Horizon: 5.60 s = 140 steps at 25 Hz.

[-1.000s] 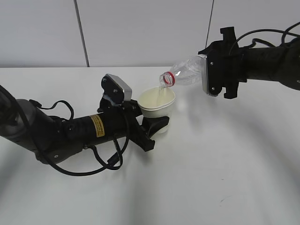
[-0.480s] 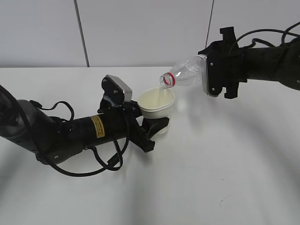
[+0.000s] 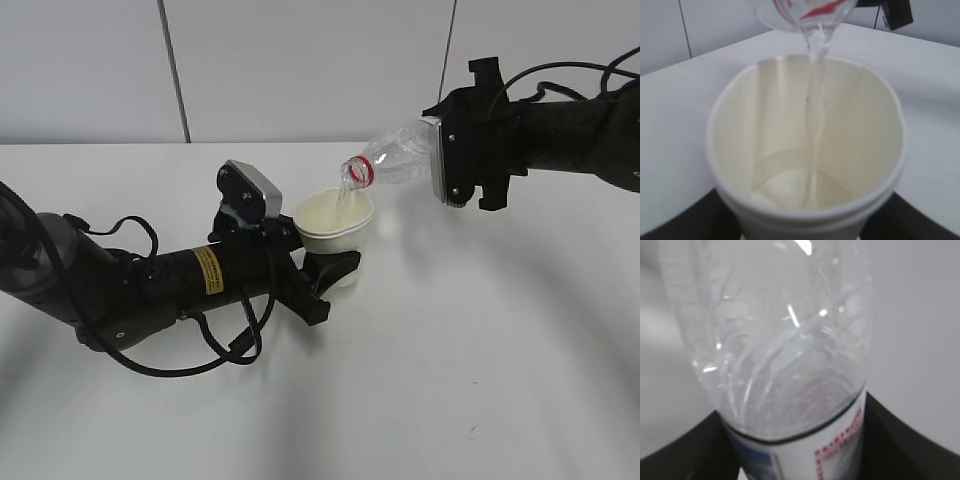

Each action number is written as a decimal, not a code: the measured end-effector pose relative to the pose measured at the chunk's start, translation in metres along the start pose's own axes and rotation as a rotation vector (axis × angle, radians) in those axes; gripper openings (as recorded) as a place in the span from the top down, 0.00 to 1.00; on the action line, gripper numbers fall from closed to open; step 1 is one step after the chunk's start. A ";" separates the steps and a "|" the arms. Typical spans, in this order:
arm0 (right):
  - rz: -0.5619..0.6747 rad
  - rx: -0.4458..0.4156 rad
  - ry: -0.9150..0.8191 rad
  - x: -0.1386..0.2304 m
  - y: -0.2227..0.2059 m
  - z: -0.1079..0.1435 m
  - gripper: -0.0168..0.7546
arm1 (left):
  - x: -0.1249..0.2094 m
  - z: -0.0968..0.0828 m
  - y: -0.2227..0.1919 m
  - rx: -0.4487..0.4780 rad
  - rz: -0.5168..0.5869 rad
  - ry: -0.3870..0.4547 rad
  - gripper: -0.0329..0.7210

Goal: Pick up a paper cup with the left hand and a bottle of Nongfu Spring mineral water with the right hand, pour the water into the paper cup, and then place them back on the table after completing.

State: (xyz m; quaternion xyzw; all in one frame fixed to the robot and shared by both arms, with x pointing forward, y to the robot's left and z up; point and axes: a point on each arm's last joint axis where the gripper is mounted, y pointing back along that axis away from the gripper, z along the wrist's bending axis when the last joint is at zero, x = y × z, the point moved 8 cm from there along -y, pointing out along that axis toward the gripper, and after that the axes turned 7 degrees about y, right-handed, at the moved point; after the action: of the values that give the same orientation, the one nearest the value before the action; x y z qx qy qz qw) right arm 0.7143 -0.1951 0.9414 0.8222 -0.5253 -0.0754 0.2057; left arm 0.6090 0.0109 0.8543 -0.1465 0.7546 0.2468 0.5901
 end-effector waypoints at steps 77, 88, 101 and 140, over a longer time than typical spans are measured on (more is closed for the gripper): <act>0.008 0.016 -0.067 0.001 0.000 -0.003 0.41 | 0.002 0.001 0.000 -0.005 0.011 0.000 0.43; 0.008 0.017 -0.204 0.002 0.000 -0.003 0.41 | 0.002 0.001 0.000 -0.005 0.011 0.000 0.43; 0.004 0.018 -0.623 0.002 0.000 -0.003 0.41 | 0.002 0.001 0.000 -0.005 0.011 0.000 0.43; -0.196 0.199 -1.623 0.040 0.034 0.035 0.41 | 0.002 0.002 0.000 -0.011 0.008 0.005 0.43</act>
State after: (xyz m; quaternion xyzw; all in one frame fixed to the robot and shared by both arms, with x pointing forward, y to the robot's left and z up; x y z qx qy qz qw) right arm 0.6913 -0.2525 0.9280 0.5686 -0.4405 -0.6170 -0.3193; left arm 0.6101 0.0121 0.8523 -0.1473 0.7553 0.2530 0.5864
